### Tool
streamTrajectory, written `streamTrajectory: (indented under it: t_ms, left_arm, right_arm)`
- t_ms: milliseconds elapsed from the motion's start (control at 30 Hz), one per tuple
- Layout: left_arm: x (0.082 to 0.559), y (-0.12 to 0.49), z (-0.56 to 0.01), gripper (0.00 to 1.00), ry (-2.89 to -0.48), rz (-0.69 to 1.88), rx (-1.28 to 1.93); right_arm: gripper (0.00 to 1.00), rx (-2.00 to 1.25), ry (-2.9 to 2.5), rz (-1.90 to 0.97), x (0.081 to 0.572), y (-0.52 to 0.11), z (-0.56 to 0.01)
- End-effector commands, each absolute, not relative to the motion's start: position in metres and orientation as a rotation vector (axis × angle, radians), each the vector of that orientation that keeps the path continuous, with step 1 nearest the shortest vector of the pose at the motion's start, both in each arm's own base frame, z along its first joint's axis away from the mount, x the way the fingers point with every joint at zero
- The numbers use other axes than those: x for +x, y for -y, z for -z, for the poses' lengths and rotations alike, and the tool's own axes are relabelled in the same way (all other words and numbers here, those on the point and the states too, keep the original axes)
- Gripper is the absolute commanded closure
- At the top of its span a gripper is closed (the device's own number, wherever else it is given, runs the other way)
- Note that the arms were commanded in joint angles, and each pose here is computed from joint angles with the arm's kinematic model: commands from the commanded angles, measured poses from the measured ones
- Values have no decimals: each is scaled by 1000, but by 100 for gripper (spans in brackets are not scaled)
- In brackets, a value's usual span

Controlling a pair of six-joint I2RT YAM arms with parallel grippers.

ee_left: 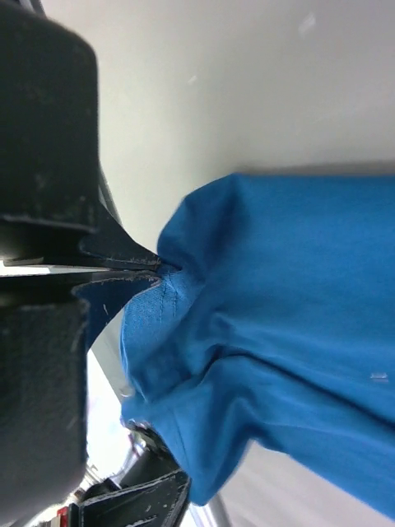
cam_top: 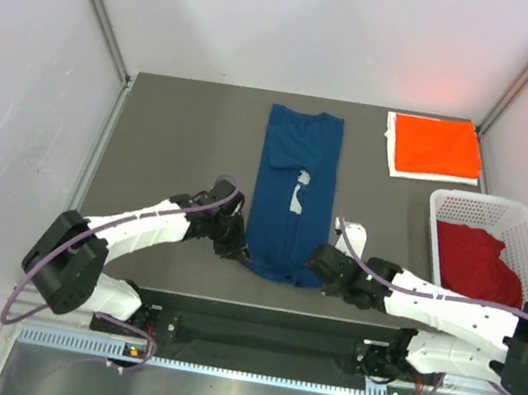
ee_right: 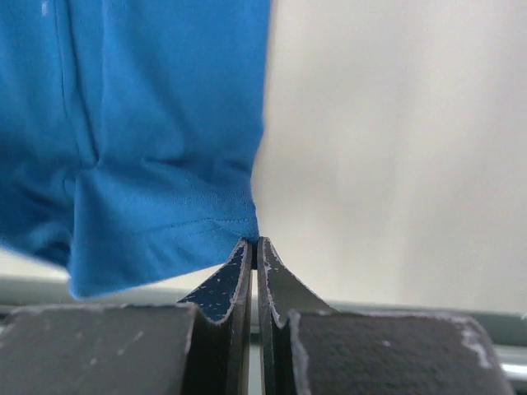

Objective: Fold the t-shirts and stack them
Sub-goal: Fold the tshirt

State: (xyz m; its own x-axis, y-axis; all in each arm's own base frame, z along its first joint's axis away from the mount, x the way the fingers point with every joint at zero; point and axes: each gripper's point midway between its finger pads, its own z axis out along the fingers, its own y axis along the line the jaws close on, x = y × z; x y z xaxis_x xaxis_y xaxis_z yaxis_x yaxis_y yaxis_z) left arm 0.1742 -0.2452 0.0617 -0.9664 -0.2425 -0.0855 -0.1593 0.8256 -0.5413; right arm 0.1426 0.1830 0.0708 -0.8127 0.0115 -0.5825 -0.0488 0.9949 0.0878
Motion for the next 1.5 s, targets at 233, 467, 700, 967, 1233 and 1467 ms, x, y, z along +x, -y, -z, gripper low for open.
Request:
streamTrajectory:
  t_ms: [233,467,700,967,1233,1467]
  left_arm:
    - [261,239,-91,100,-2780,790,-288]
    - [326,230,-98,100,-2730,804,-311]
    - [391,220,-112,100,-2660,808,-329]
    - [454,207,-106,100,-2611,906,-385]
    - [490,212,-74,100,-2652,967,-403]
    - [502,213,-69,100,-2630,1017,-401]
  right_arm:
    - [100,-155,-2411,-16,225,-186,-104]
    - [100,-183,-2385,66,286,-180,-118]
    - [100,-174,-2356,98,346,-174,-135]
    - [100,-184,-2349,87,407,-182,-135]
    - [100,-226,-2386,113,444,-189,-112]
    - [100,-203,-2401,122,457,-187,-107]
